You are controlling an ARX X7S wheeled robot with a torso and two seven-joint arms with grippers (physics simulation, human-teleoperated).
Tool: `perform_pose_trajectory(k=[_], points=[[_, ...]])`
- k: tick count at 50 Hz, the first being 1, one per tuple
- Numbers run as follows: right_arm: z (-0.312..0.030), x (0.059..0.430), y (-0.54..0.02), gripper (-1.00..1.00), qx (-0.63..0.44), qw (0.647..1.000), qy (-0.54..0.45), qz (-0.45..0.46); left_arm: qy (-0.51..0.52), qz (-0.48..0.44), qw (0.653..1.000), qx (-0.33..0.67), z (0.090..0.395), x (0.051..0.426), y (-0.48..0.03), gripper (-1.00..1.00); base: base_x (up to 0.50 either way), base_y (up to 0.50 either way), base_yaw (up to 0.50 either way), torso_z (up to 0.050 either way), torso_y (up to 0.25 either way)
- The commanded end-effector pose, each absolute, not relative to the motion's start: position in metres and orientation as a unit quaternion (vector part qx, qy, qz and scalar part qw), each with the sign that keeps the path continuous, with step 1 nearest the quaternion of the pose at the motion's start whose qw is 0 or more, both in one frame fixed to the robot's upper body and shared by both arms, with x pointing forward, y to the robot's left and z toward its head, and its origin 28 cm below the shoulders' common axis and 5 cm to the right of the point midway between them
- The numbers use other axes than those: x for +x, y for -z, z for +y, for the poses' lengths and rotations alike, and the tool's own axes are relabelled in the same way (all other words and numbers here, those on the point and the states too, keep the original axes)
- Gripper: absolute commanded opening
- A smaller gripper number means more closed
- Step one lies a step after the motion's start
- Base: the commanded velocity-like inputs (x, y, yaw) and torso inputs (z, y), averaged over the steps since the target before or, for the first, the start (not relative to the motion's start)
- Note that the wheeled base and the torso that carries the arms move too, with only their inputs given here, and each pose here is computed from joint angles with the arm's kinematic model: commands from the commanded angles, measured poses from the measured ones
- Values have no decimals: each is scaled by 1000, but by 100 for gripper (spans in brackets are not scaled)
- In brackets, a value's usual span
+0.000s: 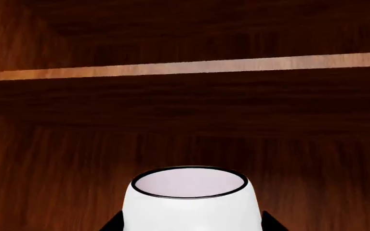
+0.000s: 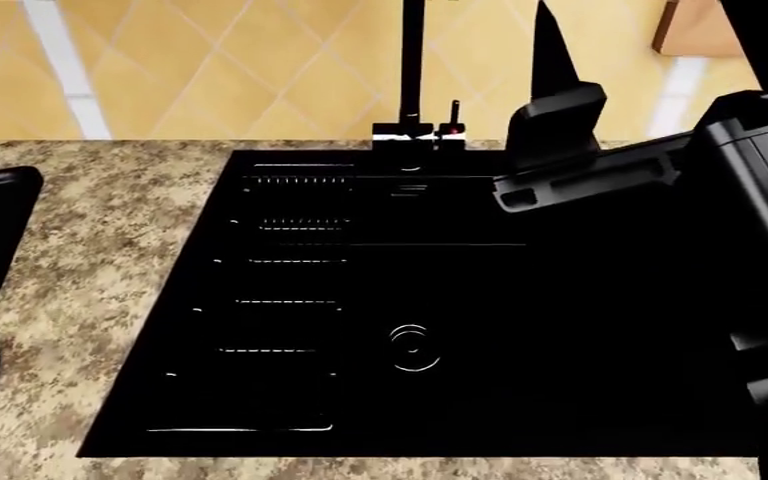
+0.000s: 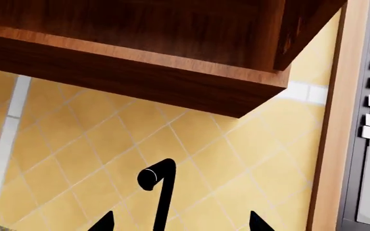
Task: Pick the kettle from the counter and place it on the tray. Then pick the mug from the cabinet and place it on the tray. Then close the cabinet doors.
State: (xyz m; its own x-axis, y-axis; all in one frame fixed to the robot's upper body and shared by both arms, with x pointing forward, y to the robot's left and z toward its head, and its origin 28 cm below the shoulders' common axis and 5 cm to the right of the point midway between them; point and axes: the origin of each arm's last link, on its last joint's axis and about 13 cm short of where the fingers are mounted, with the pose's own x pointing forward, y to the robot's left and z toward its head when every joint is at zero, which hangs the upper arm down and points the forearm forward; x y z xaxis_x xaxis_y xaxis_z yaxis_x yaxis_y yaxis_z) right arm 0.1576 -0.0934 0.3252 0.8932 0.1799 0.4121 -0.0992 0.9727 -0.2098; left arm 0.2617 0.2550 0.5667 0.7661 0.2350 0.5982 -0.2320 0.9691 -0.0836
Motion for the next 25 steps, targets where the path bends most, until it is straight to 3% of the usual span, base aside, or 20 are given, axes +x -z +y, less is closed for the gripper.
perform_pose_trajectory(k=[1, 8, 14, 16, 21, 25], points=[[-93, 150, -320, 100, -81, 970, -73, -217, -96, -357, 929, -13, 259, 223, -570, -100, -414, 0, 0, 0, 0], [-94, 144, -314, 100, -77, 971, -73, -216, -61, -363, 930, -15, 261, 198, -534, -100, -415, 0, 0, 0, 0], [-95, 138, -304, 100, -70, 971, -72, -218, -26, -345, 938, -18, 264, 200, -482, -100, -23, 0, 0, 0, 0], [-96, 136, -299, 100, -68, 971, -69, -217, -115, -328, 936, -54, 297, 198, -460, -100, 0, 0, 0, 0, 0], [-96, 135, -291, 100, -61, 973, -65, -213, -182, -294, 935, -81, 283, 191, -416, -100, 0, 0, 0, 0, 0], [-95, 135, -283, 100, -66, 973, -60, -211, 19, -277, 960, -30, 265, 168, -371, -100, 0, 0, 0, 0, 0]])
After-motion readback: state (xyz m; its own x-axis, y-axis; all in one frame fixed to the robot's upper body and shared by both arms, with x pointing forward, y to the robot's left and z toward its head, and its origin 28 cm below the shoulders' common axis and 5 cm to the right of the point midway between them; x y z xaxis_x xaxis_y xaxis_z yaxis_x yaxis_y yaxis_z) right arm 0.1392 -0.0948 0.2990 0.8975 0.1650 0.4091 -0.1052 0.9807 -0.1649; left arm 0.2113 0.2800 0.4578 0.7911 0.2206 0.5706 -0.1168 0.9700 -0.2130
